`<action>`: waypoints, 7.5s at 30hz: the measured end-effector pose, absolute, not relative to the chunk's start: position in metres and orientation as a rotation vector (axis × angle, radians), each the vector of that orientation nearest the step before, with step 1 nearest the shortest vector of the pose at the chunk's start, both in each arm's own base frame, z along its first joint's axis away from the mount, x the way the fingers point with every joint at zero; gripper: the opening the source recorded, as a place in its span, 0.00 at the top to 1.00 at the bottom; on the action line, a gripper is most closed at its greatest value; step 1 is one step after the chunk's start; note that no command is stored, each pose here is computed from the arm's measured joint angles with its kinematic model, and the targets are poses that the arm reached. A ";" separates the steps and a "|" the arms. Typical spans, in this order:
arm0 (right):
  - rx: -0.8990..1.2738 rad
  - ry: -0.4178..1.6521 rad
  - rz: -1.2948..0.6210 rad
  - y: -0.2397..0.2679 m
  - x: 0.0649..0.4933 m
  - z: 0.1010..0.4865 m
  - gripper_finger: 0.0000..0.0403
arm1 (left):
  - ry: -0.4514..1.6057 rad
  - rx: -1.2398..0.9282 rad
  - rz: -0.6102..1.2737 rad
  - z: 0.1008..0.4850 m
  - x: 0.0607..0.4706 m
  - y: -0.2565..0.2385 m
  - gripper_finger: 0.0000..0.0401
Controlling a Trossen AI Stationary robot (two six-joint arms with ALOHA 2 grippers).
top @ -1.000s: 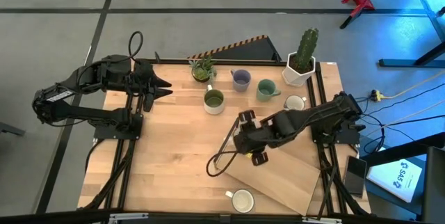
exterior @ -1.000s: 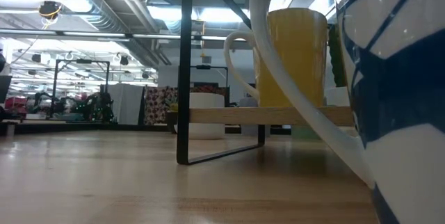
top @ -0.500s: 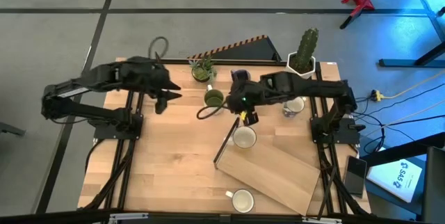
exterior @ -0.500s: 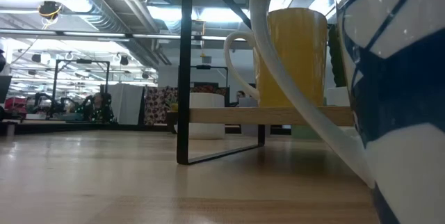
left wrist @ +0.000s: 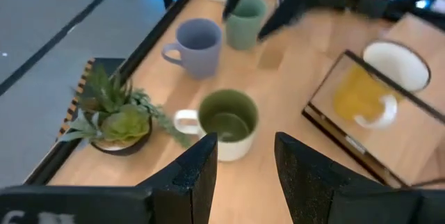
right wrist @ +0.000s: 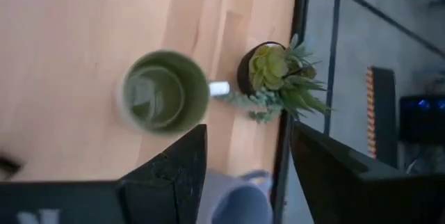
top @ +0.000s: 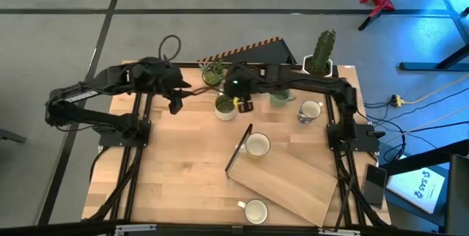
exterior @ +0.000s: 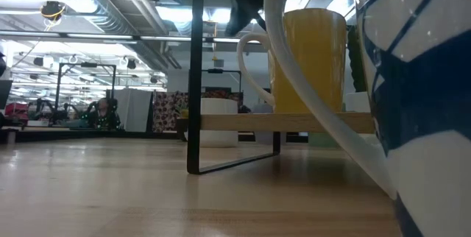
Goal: Place coffee mugs
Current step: Put the white mug on the shelf
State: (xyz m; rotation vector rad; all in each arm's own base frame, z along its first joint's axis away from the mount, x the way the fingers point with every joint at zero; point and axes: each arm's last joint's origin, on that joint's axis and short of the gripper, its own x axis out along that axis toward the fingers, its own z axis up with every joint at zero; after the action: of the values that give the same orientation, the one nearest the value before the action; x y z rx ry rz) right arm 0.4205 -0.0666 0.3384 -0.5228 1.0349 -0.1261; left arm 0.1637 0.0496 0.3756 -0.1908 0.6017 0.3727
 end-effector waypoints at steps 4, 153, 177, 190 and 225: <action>-0.432 1.064 -0.224 -0.080 0.439 0.310 0.53 | 0.570 -0.218 0.407 0.379 0.155 0.051 0.66; -0.679 1.250 0.694 0.251 0.271 0.316 1.00 | 0.494 -0.374 0.070 0.315 0.184 0.005 0.66; -0.784 1.205 0.751 0.223 0.324 0.290 1.00 | 0.486 -0.386 0.064 0.316 0.184 0.000 0.66; -0.812 1.229 0.797 0.221 0.339 0.269 1.00 | 0.450 -0.399 0.045 0.322 0.180 -0.001 0.66; -0.781 1.273 0.840 0.204 0.348 0.237 1.00 | -0.081 -0.295 -0.054 0.434 0.123 -0.001 0.66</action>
State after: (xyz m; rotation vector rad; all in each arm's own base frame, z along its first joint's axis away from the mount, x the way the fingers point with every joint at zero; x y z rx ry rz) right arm 0.3476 0.2040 0.2374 -0.7812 1.2735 0.8402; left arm 0.1229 -0.0009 0.4340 -0.2949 -0.0810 -0.0538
